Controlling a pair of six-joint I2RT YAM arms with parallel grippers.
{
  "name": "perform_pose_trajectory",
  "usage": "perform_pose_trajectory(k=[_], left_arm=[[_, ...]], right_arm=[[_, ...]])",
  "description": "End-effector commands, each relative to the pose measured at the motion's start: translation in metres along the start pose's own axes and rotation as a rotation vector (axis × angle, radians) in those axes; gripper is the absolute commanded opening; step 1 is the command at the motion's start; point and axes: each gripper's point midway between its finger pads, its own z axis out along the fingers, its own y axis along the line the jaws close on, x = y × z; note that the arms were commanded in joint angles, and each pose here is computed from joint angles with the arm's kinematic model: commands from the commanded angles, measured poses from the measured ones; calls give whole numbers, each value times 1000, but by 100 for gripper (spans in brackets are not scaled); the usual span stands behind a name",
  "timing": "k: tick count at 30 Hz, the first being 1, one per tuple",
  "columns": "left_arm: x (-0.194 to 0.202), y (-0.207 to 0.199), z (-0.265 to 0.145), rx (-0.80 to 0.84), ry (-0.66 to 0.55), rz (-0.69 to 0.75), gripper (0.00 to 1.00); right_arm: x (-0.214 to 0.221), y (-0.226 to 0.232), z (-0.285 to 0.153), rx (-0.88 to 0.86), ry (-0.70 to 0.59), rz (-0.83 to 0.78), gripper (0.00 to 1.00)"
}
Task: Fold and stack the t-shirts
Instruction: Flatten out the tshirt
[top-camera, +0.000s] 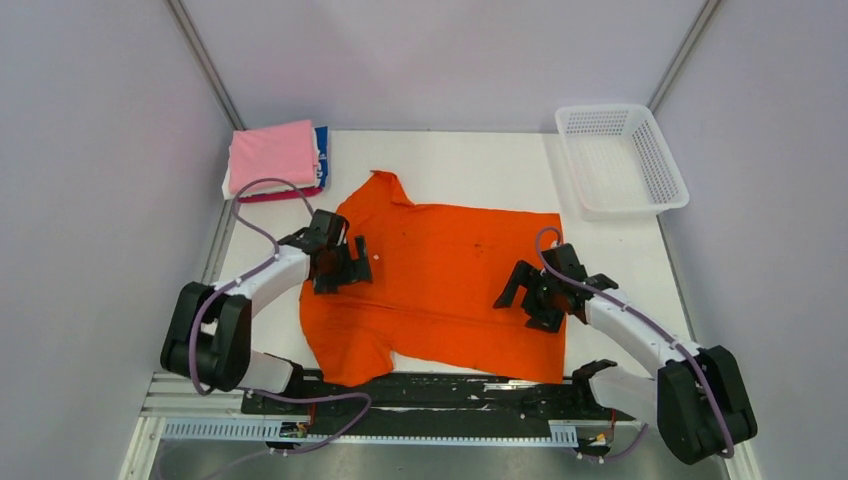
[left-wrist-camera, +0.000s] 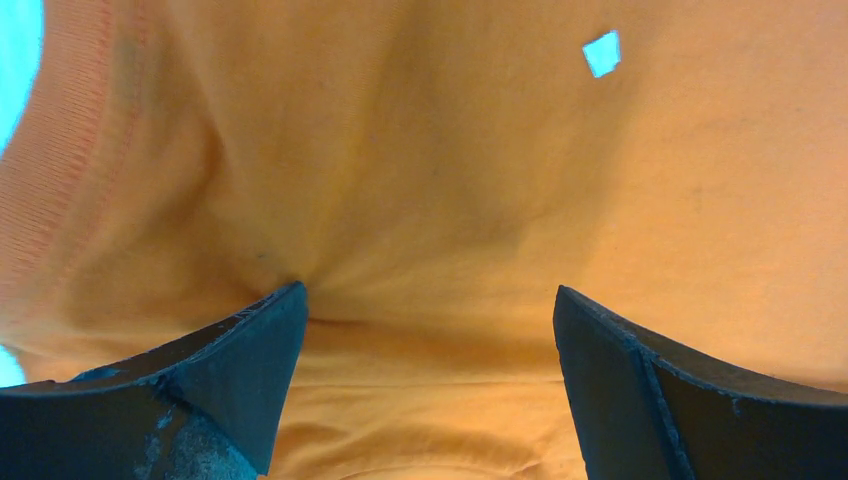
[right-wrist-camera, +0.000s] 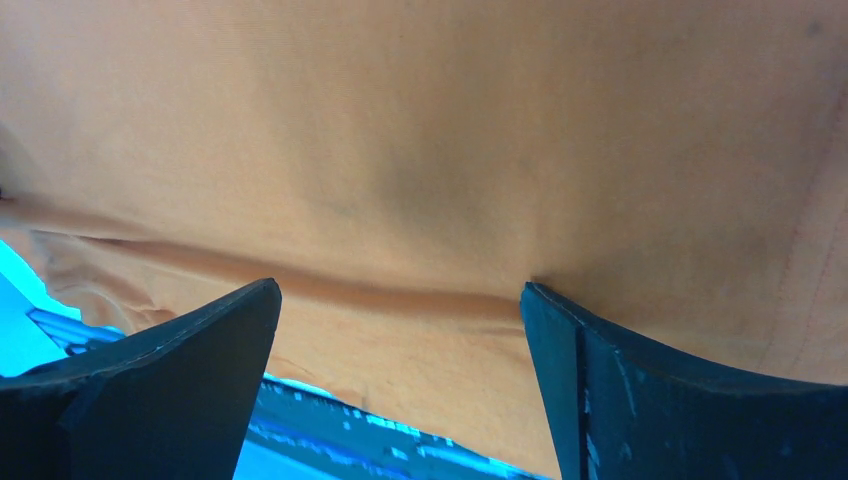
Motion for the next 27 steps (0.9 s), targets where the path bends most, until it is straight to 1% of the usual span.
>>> perform_pose_trajectory(k=[1,3,4,6,7,8,9,10,11,12,13,14,15,16,19,20,21,22,23,24,25,26,27], left_arm=[[53,22,-41,-72,116,-62,100],[51,16,-58,-41,85,-55,100],[43,11,-67,-16,38,-51,100],[16,-2,-79,34,-71,-38,100],[-7,-16,-85,83,-152,-29,100],[-18,-24,-86,108,-186,-24,100],[-42,-41,-93,164,-261,-19,100],[-51,-49,-86,187,-265,-16,100],[-75,-65,-91,236,-334,-14,100],[-90,-73,-83,236,-344,-19,100],[-106,-82,-80,250,-379,-21,100],[-123,-88,-68,237,-383,-27,100],[-131,-92,-63,233,-382,-29,100],[-144,-100,-48,237,-368,-23,100],[-169,-119,-23,263,-364,-8,100],[-178,-126,-9,272,-356,-10,100],[-175,-128,12,276,-310,-7,100],[-188,-138,10,301,-326,-3,100],[-185,-137,29,296,-291,-6,100],[-196,-144,30,311,-308,-10,100],[-194,-142,46,302,-287,-17,100],[-202,-147,47,313,-297,-22,100],[-199,-146,59,311,-275,-24,100]], right_arm=[[52,-26,-21,92,174,70,100],[42,-11,-26,25,135,35,100],[30,-4,-29,8,92,9,100],[5,13,-35,-23,1,-58,100],[-9,21,-38,-34,-50,-89,100],[-23,30,-41,-46,-97,-118,100],[-36,40,-44,-66,-140,-153,100],[-48,48,-45,-78,-176,-187,100],[-58,52,-42,-71,-195,-197,100],[-66,57,-39,-67,-212,-205,100],[-74,64,-38,-69,-221,-208,100],[-78,67,-33,-68,-215,-212,100],[-80,70,-28,-72,-207,-212,100],[-81,72,-23,-77,-200,-213,100],[-85,73,-7,-67,-174,-212,100],[-87,72,-2,-58,-172,-213,100],[-88,70,2,-44,-169,-211,100],[-90,69,6,-34,-168,-212,100],[-92,68,9,-24,-167,-214,100],[-93,65,12,-12,-165,-215,100],[-95,64,15,-3,-161,-214,100],[-95,62,18,6,-155,-216,100],[-95,59,20,14,-149,-219,100]])
